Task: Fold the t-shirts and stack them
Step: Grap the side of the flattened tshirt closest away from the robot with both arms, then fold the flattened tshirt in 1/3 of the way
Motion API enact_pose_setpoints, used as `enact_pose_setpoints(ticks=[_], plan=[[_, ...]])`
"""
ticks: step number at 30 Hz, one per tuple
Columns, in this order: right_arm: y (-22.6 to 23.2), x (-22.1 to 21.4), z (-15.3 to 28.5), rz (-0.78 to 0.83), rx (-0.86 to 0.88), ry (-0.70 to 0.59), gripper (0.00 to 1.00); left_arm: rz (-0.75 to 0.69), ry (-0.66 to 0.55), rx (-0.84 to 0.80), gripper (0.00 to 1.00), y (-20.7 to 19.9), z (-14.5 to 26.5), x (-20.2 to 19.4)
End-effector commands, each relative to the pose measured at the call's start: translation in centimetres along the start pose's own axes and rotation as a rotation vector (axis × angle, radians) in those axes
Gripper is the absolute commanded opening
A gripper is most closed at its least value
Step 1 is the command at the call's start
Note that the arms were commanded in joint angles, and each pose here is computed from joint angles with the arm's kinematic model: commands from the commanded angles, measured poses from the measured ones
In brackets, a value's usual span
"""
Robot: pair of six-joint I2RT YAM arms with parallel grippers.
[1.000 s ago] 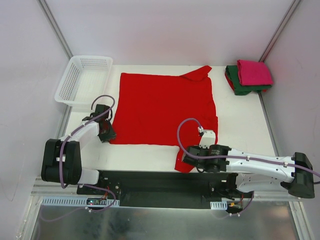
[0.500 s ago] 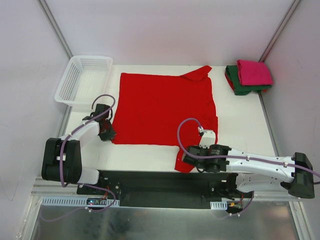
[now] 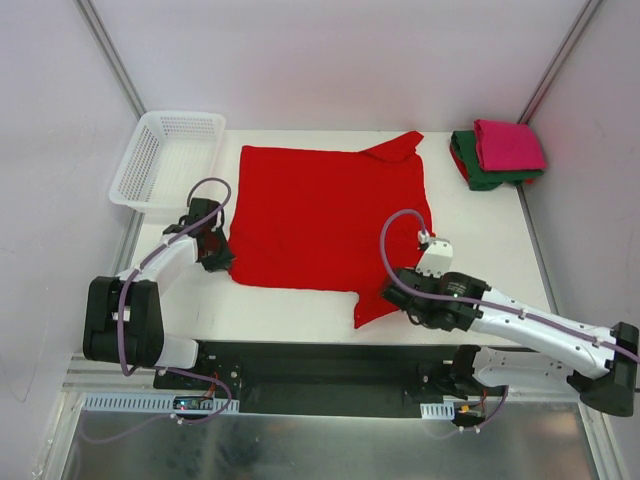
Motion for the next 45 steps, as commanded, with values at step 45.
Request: enact_pose_setpoints(ticks=[45], plan=[[-4.1, 19.5, -5.7, -0.043, -0.166, -0.202, 0.01, -0.002, -0.105, -0.128, 0.0, -4.1, 1.5, 11.1]])
Point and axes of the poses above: each gripper's point midway between its finger pads, its own z axis back along the fingers, its own y axis along the line the jaws close on, x = y × z, the point moved 4 cm from there along z, back along the fingers, and after that the axes turned 1 degree about z, right-handed, at the moved point
